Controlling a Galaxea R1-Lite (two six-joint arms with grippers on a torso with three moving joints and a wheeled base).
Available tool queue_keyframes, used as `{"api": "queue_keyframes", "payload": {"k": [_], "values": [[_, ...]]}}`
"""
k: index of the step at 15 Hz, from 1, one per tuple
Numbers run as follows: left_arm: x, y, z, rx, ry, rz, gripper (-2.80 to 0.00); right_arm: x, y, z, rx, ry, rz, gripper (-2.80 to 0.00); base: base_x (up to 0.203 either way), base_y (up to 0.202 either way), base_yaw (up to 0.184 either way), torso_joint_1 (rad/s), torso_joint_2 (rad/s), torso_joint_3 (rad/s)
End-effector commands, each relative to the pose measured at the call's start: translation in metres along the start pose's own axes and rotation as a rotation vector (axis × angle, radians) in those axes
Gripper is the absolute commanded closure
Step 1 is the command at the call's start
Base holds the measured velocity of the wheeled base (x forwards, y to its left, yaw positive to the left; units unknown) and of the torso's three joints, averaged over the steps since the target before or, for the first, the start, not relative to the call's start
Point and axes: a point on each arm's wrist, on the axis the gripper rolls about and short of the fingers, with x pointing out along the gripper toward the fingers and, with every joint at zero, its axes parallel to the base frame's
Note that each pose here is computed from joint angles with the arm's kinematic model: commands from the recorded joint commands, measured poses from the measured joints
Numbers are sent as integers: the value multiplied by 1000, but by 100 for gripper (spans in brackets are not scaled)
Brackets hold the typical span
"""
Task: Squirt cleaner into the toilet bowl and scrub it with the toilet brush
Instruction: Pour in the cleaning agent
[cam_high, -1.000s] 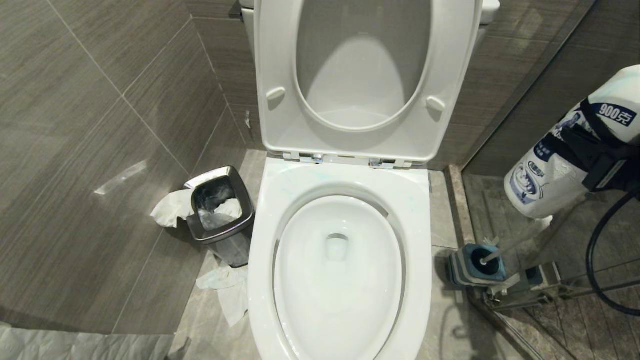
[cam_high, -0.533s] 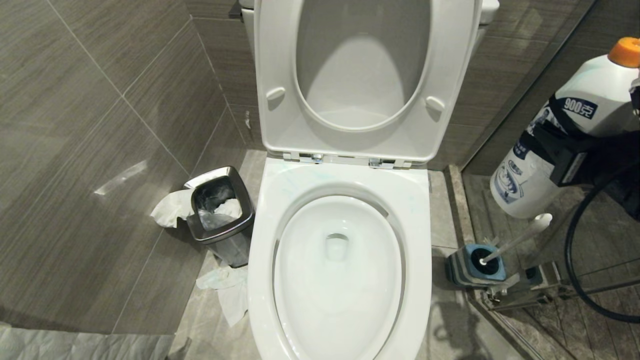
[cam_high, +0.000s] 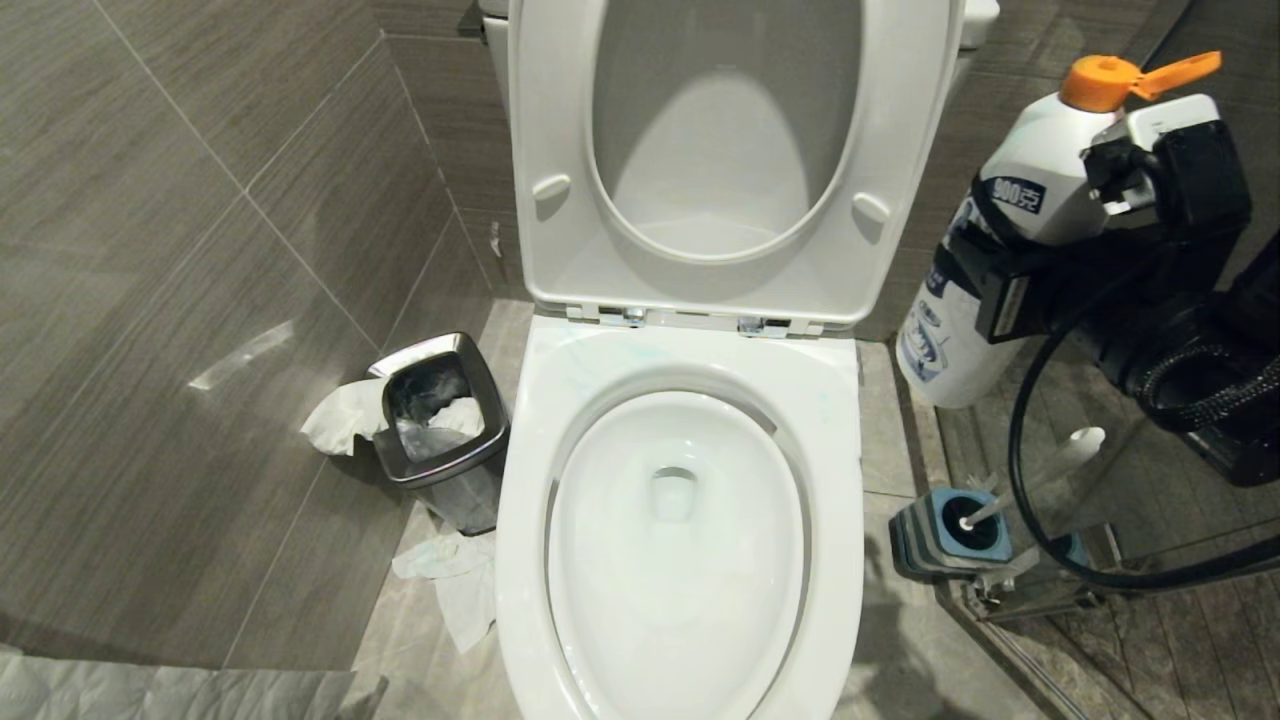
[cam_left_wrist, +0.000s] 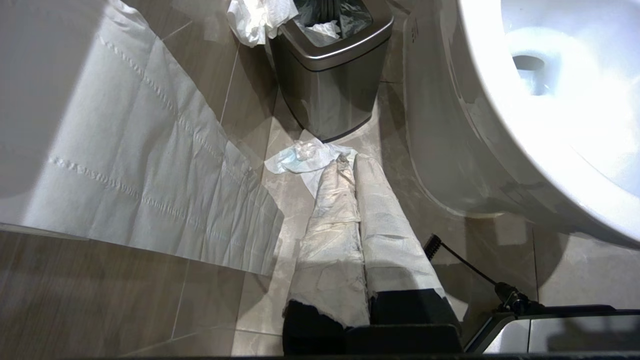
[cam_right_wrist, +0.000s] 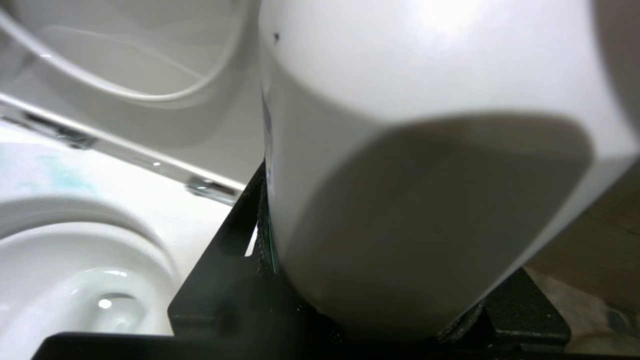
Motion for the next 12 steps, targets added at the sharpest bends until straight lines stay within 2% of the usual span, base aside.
{"api": "queue_keyframes", "payload": {"k": [1,3,5,8,12], "values": [[0,0,0,0,2,0,0,8,20,-6,-2,15,53,0,0,0,0,0,0,0],[0,0,0,0,1,-1,0,9,36,-8,11,20,100,0,0,0,0,0,0,0],[0,0,0,-2,1,-1,0,12,45,0,59,3,122,0,0,0,0,0,0,0],[0,0,0,0,1,-1,0,6,39,8,48,37,135,0,0,0,0,0,0,0],[0,0,0,-2,1,-1,0,-13,26,23,5,128,173,0,0,0,0,0,0,0]]}}
